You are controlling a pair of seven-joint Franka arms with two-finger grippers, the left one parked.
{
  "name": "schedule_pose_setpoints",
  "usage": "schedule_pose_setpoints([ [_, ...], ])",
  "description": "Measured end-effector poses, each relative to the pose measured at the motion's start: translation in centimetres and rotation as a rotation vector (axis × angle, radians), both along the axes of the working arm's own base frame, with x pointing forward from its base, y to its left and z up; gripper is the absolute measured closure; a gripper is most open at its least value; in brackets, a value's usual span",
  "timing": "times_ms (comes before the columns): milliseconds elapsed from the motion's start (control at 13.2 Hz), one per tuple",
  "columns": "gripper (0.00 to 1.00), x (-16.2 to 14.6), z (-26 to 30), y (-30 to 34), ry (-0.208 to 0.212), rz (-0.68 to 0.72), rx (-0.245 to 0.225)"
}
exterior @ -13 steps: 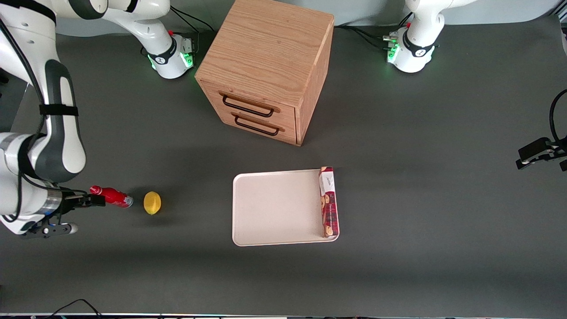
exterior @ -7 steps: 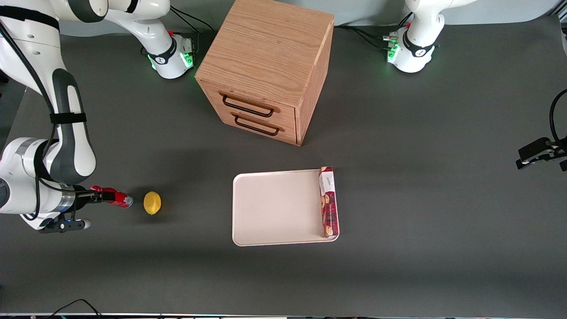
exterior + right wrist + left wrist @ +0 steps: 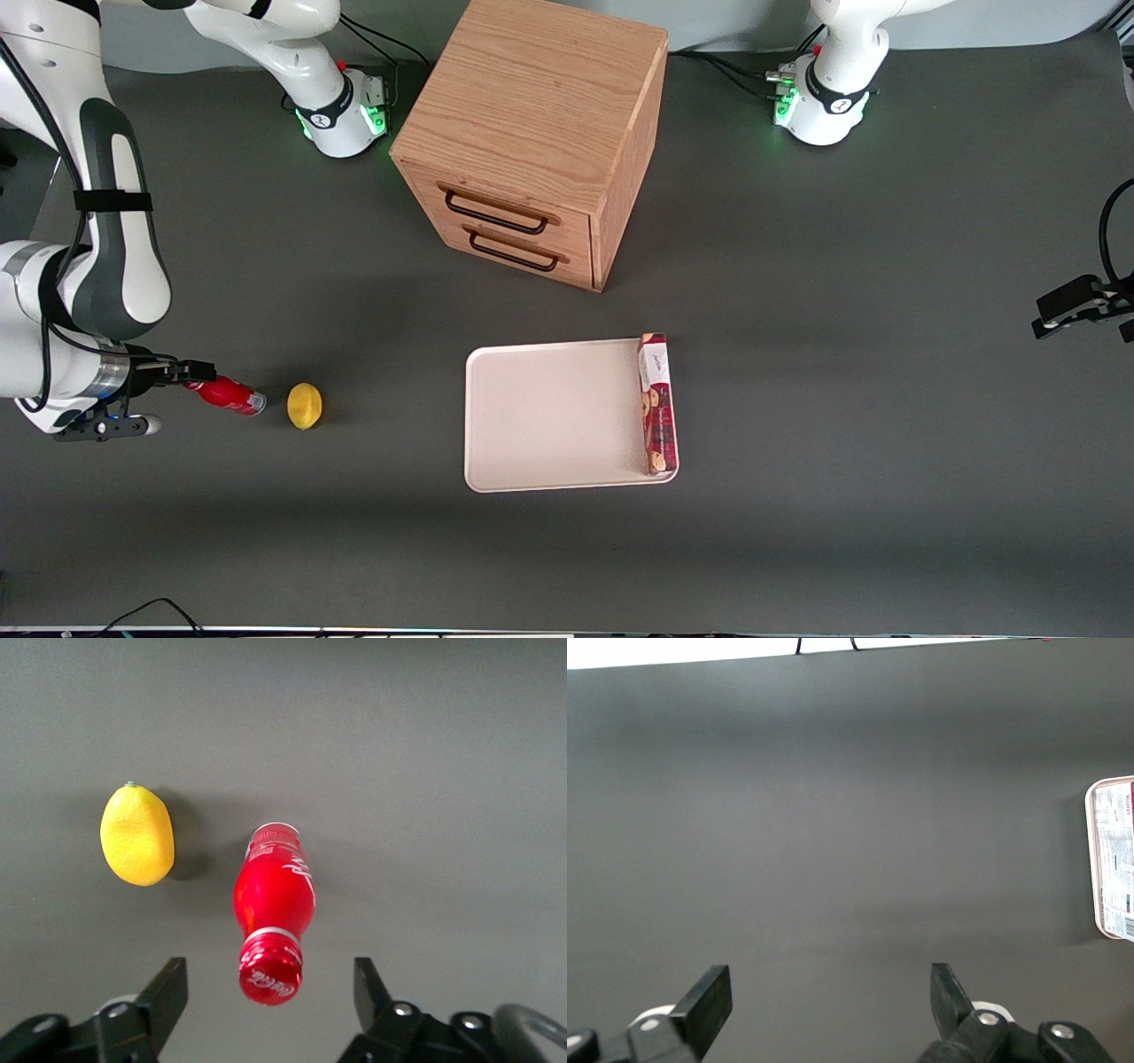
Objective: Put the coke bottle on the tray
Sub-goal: 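Close the right gripper on the red coke bottle's cap, then lift the bottle and carry it toward the white tray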
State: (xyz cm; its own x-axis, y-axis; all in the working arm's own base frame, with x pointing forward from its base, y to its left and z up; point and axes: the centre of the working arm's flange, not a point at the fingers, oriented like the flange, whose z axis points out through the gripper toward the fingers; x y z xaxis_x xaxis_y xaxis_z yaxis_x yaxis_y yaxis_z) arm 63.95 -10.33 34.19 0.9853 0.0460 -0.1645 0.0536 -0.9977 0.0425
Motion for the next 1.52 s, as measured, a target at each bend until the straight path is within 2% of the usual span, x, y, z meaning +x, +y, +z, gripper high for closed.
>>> schedule_pose_setpoints([
  [76, 0.17, -0.1, -0.1, 0.0, 0.002, 0.001, 0.000],
  [152, 0.23, -0.1, -0.2, 0.0, 0.004, 0.001, 0.000],
  [380, 0.29, -0.1, -0.2, 0.0, 0.004, 0.009, -0.009],
  [456, 0.36, -0.1, -0.1, 0.0, 0.003, 0.011, -0.010],
  [608, 0.63, 0.0, -0.1, 0.0, 0.000, 0.015, -0.011],
  [684, 0.69, 0.0, -0.1, 0.1, -0.002, 0.016, -0.011],
  [911, 0.69, 0.2, 0.1, 0.5, -0.008, 0.025, -0.012],
  [1063, 0.69, 0.8, 1.6, 1.2, -0.029, 0.037, -0.013],
  [1291, 0.69, 1.7, 8.8, 3.0, -0.030, 0.057, -0.002],
  [1519, 0.69, 1.2, 17.9, 6.2, -0.003, 0.098, 0.019],
])
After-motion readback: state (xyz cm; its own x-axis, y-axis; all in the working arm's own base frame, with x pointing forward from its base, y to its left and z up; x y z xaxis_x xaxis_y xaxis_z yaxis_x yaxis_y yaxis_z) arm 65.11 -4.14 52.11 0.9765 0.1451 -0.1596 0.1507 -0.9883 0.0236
